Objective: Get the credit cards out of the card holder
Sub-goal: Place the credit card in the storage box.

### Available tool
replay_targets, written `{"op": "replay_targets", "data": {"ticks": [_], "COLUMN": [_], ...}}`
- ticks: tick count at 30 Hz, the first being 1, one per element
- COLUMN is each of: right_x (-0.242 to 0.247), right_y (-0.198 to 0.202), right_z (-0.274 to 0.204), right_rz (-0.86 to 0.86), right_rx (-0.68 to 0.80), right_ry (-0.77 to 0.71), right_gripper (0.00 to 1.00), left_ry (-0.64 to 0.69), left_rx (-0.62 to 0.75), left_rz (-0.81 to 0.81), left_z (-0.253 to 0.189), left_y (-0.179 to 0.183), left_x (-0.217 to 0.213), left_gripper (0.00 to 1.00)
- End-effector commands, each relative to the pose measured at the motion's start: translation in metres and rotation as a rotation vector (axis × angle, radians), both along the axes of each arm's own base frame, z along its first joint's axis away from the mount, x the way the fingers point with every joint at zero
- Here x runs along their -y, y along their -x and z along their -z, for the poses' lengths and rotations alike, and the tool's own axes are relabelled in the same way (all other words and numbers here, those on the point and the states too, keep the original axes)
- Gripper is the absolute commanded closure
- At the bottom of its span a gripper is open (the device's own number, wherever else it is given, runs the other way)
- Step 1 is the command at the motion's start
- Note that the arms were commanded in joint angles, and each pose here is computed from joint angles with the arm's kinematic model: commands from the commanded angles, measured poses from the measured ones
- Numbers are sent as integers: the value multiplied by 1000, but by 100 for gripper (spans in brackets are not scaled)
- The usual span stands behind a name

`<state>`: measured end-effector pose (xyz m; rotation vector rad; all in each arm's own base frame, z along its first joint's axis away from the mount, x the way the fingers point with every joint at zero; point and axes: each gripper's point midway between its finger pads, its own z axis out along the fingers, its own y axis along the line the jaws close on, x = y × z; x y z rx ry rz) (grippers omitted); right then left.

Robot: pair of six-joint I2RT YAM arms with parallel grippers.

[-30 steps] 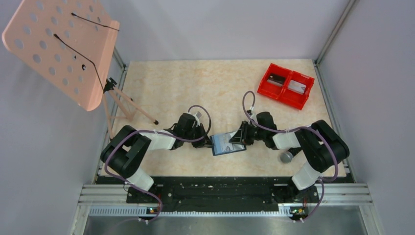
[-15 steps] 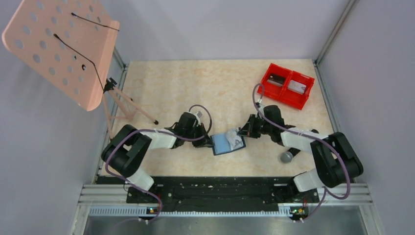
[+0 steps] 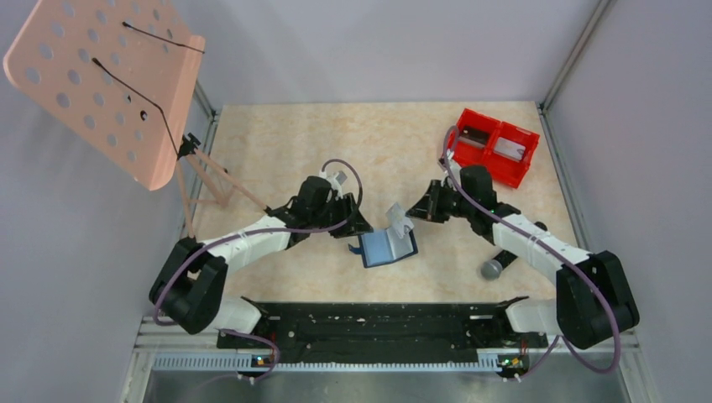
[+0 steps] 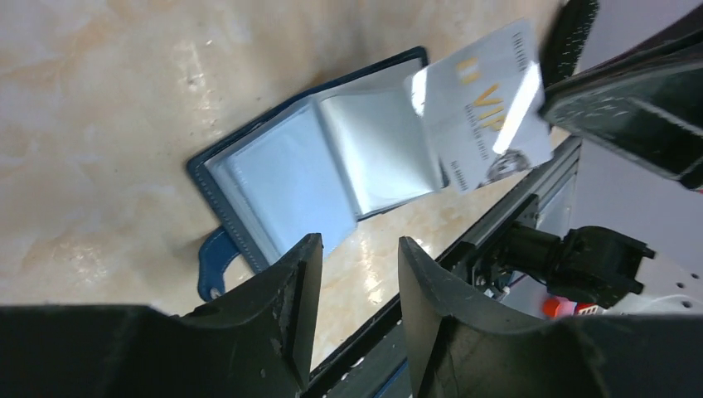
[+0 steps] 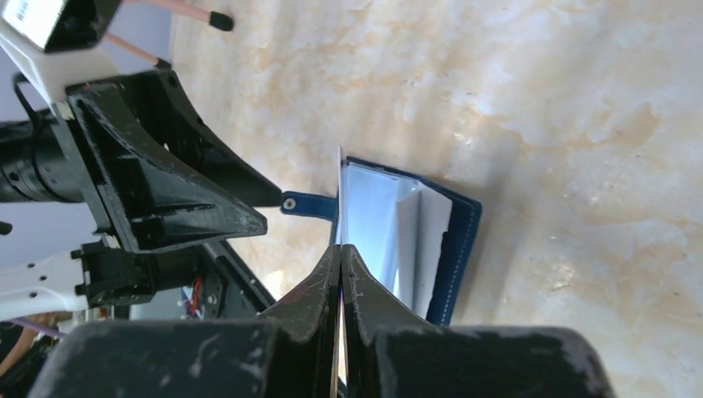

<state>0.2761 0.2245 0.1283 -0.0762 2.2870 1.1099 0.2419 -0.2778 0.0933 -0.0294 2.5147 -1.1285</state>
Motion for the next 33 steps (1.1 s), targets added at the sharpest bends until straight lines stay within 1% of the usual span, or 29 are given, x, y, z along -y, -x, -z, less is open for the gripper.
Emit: {"op": "replay_targets", "data": {"ticks": [1, 4, 9, 14, 16, 20, 21, 23, 24, 27, 28, 30, 31, 33], "right_x": [-12, -19, -28, -34, -35, -34, -34, -34, -34, -34, -34, -33, -33, -32], "right_y": [3, 14, 30, 47, 51, 52, 53, 53, 53, 49, 47, 41, 40, 38], "right_z": [-42, -54, -68, -78, -81, -80, -79, -78, -77, -78, -78, -81, -82, -86], "right_rz": [-105, -182, -279, -378, -400, -408, -410, -408, -405, -378, -359, -301, -272, -236], "right_rx": [100, 121, 149, 157, 165, 165, 159, 152, 150, 140, 136, 136, 135, 141], "right_ry": [-91, -150, -239, -340, -359, -353, -351, -349, -348, -349, -351, -366, -383, -435], "right_gripper": [100, 100, 100, 100, 100, 100, 100, 100, 100, 100, 94, 81, 74, 64], "left_ry": [47, 80, 149, 193, 222, 305, 321, 348, 366, 401, 405, 412, 422, 453], "left_rx": [125, 164, 269, 322, 326, 327, 325, 310, 306, 270, 253, 237, 234, 233], "left_rz": [54, 100, 186, 267, 289, 306, 305, 304, 301, 277, 259, 226, 213, 181], "left_z": [-40, -50, -68, -78, -80, -91, -92, -94, -97, -101, -101, -102, -105, -111], "left_y": [-6, -2, 3, 10, 12, 17, 17, 19, 19, 19, 17, 14, 13, 11], "left_x": [7, 9, 15, 21, 23, 28, 28, 31, 32, 34, 34, 34, 34, 34], "left_gripper": [54, 51, 48, 43, 43, 42, 43, 50, 56, 81, 88, 96, 99, 100]}}
